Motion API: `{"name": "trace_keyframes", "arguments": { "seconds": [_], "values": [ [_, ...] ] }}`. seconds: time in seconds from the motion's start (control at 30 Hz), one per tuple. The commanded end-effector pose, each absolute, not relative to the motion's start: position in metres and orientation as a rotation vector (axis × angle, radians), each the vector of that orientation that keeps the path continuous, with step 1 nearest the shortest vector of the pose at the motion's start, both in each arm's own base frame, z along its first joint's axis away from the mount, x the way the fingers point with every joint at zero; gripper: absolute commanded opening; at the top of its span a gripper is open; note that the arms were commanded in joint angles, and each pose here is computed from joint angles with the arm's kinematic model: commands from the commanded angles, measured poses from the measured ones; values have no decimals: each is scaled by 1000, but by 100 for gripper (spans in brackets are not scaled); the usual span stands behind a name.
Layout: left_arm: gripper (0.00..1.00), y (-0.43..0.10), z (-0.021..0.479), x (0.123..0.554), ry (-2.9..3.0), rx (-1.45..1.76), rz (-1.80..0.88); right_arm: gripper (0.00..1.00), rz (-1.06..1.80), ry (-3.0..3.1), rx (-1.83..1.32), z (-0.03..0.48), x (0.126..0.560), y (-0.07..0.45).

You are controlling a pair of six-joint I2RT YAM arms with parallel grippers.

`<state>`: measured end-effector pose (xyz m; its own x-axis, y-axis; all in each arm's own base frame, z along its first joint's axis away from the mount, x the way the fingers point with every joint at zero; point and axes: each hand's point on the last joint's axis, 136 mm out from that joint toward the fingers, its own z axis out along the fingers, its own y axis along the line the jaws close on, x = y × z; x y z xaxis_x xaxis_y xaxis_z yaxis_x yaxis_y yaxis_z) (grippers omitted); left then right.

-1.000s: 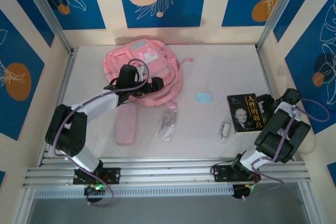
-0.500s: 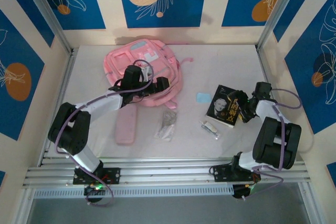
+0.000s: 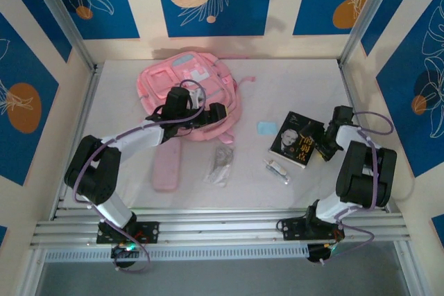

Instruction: Pack the student bag

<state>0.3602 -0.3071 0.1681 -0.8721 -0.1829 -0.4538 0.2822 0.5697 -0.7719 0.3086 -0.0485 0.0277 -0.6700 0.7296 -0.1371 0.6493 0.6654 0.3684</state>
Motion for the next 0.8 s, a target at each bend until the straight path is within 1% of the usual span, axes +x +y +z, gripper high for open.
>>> {"name": "trace_keyframes", "arguments": {
  "seconds": [0.0,0.07,0.3,0.57,0.6,0.77],
  "values": [
    [92,-316,170,355,2309,125,-1286,86,525,2630,1015,28,328,-34],
    [91,-315,169,353,2314,130,-1276,78,550,2642,986,28,333,-28],
    [90,-315,162,349,2336,124,-1262,40,580,2651,928,34,340,-19],
    [89,-323,161,348,2344,142,-1270,2,693,2600,805,71,353,-6],
    [89,-325,161,348,2344,147,-1275,0,706,2591,786,78,354,-3],
    [89,-337,161,348,2323,148,-1338,0,707,2573,709,95,358,8]
  ]
}}
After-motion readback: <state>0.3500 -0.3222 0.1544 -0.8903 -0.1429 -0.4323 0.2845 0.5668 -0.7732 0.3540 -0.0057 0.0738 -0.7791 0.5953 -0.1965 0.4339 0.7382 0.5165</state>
